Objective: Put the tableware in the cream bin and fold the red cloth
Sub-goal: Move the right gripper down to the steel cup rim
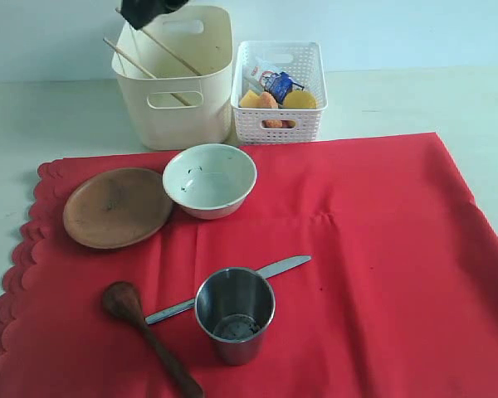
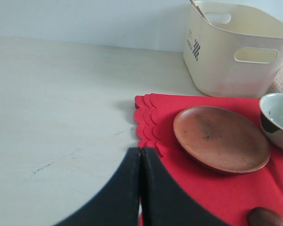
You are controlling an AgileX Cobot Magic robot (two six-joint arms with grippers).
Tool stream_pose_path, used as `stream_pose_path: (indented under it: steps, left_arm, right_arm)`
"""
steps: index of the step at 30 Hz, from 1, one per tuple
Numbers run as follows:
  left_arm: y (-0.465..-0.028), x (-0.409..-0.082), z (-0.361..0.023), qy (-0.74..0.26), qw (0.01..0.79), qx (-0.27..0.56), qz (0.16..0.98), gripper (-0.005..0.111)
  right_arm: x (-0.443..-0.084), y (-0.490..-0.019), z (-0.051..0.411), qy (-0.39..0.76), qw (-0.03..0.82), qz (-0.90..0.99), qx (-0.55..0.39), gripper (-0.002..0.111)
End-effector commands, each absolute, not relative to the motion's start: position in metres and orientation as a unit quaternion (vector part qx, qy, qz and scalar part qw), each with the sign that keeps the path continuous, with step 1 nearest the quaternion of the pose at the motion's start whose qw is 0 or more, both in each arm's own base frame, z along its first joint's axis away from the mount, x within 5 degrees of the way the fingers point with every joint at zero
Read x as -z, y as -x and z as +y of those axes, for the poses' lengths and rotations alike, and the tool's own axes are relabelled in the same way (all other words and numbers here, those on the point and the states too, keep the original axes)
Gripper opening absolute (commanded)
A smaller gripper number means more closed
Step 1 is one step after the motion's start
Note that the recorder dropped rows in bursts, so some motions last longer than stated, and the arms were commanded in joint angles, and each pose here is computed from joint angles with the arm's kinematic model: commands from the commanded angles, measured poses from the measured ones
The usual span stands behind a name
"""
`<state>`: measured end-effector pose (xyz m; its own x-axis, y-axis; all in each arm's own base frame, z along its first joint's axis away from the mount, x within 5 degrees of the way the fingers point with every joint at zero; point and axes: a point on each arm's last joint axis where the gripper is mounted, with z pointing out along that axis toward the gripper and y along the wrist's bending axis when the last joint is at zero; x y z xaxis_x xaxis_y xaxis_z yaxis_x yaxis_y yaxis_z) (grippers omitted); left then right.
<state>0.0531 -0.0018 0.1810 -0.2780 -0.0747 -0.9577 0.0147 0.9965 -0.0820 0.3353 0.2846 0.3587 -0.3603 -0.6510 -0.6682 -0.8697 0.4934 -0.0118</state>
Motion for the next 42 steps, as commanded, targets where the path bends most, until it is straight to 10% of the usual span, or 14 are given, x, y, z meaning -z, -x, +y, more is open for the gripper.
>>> stream_pose_path:
  steps: [1,42]
  left_arm:
    - [-0.053,-0.181,-0.001,0.02,0.605,0.036,0.795,0.0]
    - [-0.053,-0.181,-0.001,0.02,0.605,0.036,0.795,0.0]
  right_arm:
    - [-0.366,-0.322,0.272,0.465,0.262,0.83,-0.161,0.06]
    - [-0.284,-0.274,0.235,0.418,0.065,0.896,-0.134,0.06]
